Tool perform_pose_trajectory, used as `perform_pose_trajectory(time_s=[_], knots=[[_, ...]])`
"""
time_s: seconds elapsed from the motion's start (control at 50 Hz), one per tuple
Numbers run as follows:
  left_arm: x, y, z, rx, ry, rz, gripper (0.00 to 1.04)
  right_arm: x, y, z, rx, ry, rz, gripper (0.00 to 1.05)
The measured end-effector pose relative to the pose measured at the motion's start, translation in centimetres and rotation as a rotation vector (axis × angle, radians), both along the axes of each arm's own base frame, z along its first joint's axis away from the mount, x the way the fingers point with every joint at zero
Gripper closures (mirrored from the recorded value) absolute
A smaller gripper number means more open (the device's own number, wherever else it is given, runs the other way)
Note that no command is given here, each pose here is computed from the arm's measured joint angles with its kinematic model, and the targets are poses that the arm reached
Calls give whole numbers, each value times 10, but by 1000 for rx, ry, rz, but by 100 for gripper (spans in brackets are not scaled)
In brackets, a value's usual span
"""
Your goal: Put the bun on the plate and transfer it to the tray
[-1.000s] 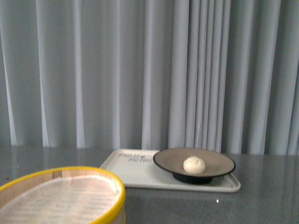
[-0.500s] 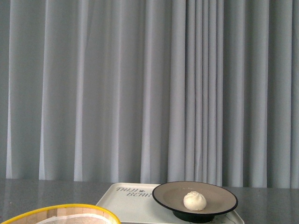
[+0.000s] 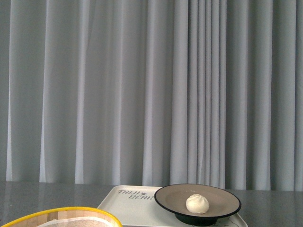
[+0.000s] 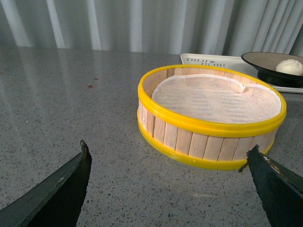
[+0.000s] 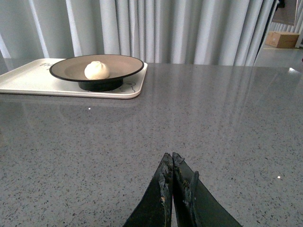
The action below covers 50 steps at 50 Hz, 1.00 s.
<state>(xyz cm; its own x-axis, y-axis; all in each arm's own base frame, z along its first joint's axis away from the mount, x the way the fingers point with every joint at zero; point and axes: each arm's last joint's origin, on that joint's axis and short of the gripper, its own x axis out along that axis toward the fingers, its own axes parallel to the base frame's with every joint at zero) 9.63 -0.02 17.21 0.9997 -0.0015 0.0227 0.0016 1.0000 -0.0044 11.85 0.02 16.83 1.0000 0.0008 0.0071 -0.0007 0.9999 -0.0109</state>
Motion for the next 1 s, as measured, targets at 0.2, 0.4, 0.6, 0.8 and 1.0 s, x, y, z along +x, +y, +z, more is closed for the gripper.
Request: perform_pose_trajectory(time_s=[0.2,0.4,0.6,0.8,1.0], knots=[[0,0,0,0,0,0,7,-5,0,0,0,-1,0,103],[0,0,0,0,0,0,7,-9,0,0,0,-1,0,103],[0,0,0,0,0,1,7,-20,0,-4,0,17,2,103],[0,0,0,0,0,0,7,-21,0,-3,0,5,2,103],[0,0,0,0,0,0,7,-21,0,-3,0,5,2,103]])
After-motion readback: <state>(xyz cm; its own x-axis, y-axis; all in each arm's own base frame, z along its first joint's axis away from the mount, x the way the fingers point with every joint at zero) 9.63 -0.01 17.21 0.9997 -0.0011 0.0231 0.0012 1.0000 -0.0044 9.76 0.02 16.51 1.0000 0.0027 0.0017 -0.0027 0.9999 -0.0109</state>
